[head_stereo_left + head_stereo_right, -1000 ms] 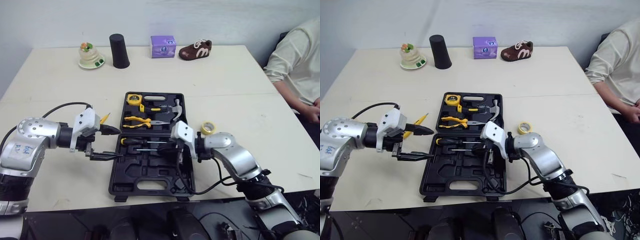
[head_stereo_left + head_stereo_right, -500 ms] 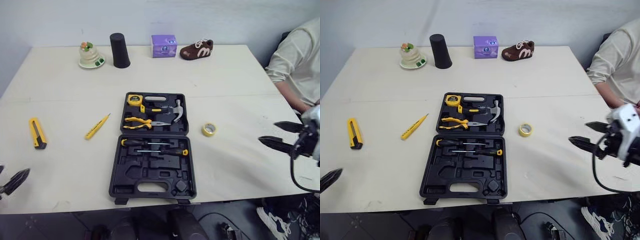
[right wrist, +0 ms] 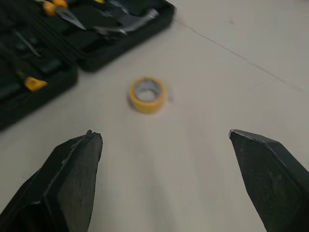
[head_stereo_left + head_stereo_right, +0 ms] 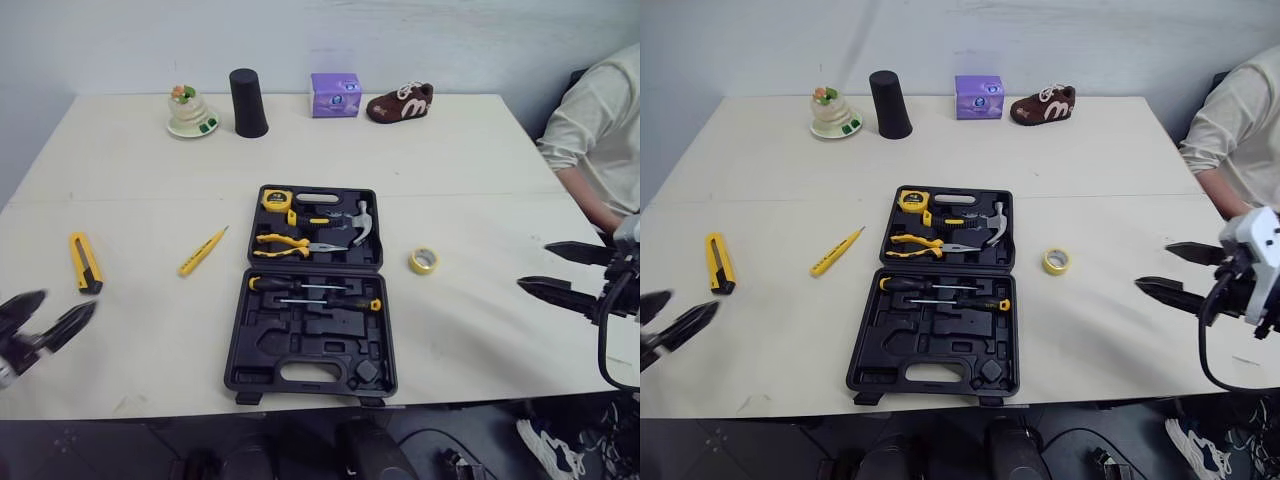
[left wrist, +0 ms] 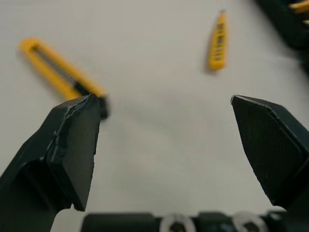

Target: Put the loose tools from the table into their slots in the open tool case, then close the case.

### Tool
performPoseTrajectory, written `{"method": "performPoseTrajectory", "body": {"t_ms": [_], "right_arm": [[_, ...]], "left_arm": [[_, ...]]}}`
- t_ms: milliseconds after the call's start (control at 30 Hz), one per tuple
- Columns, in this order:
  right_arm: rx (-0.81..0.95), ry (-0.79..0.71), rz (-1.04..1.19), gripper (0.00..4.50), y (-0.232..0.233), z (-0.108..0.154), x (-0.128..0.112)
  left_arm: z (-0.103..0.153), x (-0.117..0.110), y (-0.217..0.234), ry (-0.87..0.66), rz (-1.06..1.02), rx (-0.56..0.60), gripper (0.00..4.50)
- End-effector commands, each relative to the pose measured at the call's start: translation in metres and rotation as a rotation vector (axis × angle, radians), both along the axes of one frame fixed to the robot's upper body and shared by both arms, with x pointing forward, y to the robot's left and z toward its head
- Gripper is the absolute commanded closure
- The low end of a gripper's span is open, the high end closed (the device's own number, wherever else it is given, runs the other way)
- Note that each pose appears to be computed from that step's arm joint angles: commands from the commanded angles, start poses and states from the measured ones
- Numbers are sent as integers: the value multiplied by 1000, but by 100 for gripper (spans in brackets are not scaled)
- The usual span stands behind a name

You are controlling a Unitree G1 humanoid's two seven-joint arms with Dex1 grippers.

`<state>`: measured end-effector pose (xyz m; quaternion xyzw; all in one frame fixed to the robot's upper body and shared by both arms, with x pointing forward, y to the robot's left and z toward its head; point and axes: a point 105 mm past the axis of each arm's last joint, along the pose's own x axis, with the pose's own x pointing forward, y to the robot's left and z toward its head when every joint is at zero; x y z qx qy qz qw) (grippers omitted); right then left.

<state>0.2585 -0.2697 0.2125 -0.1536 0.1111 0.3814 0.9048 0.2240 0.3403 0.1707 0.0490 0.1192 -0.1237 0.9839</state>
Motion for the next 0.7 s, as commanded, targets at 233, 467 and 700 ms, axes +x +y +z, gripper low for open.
{"method": "performPoseTrajectory", "body": {"t_ms": [233, 467, 700], "right_arm": [[40, -91, 426, 13, 109, 33, -19], [52, -151, 557, 13, 156, 39, -19], [69, -173, 564, 0, 171, 39, -17]], "left_arm": [[-8, 78, -51, 92, -162, 71, 0], [-21, 122, -73, 159, -224, 154, 0], [-48, 137, -77, 231, -242, 245, 54]]}}
